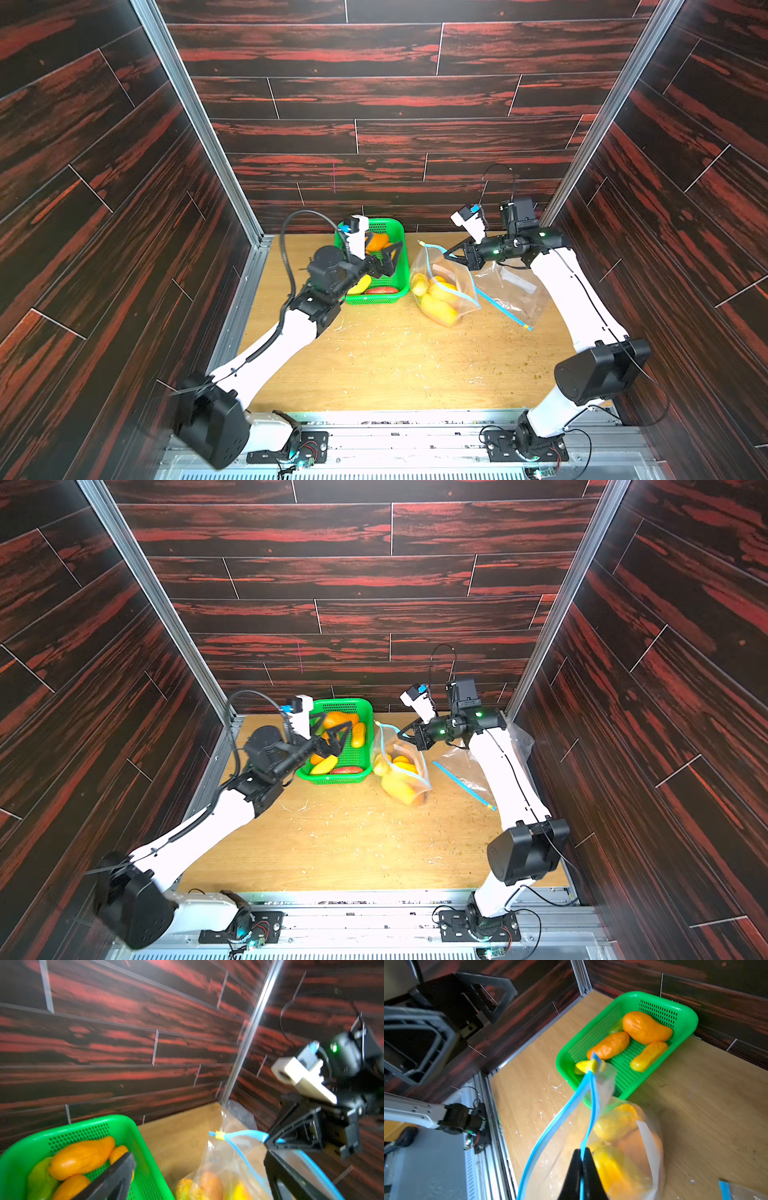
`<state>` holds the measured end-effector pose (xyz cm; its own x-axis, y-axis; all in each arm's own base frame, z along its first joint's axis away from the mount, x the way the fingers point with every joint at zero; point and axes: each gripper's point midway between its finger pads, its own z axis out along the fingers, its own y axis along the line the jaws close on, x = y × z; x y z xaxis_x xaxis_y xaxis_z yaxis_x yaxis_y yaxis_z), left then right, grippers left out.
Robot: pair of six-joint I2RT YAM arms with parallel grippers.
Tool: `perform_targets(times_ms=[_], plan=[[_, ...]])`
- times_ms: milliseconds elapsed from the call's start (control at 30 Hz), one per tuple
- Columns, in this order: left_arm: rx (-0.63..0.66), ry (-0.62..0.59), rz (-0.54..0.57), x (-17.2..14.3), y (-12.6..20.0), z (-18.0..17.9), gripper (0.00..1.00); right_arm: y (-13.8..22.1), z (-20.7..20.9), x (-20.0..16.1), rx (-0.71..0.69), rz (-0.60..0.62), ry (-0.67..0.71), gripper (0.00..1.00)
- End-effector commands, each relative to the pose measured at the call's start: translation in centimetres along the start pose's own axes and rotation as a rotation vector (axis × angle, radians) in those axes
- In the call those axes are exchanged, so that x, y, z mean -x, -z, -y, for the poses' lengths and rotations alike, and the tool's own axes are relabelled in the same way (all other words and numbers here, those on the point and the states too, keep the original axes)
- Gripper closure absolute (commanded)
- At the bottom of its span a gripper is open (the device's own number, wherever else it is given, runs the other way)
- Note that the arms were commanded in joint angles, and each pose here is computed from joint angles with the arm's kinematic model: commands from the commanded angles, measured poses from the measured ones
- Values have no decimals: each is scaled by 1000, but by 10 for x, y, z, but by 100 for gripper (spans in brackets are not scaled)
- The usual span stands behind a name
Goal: Place the mango in a zip-top bag and seal the zipper
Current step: Adjust the zipper food storage bag at the center of the board.
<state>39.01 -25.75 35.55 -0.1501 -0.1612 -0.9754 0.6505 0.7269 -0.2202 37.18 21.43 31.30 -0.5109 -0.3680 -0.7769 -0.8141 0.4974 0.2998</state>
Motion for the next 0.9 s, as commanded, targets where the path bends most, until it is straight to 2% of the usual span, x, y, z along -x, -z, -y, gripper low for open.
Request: perform_targets(times_ms=[0, 67, 200, 333, 567, 733, 800, 867], plan=[[-114, -149, -104, -31, -14, 10, 0, -6, 2, -17, 23, -67, 31, 100], [-162, -213, -143, -49, -24, 12, 0, -5, -6, -17, 65, -46, 48, 100], [-283, -263, -195, -72, -42, 21, 0, -3, -17, -17, 104, -14, 73, 100], [-344, -270, -230, -85, -67, 20, 0, -2, -23, -20, 130, -6, 80, 100], [-533, -253, -251, -102, -93, 34, 0, -2, -26, -22, 150, 4, 82, 100], [-559, -245, -265, -106, -104, 31, 0, 8, -27, -18, 169, 43, 88, 100], [-565, -233, -278, -106, -104, 27, 4, 13, -29, -16, 175, 61, 91, 100], [-582, -215, -281, -105, -103, 24, 15, 17, -35, -12, 197, 82, 103, 100]])
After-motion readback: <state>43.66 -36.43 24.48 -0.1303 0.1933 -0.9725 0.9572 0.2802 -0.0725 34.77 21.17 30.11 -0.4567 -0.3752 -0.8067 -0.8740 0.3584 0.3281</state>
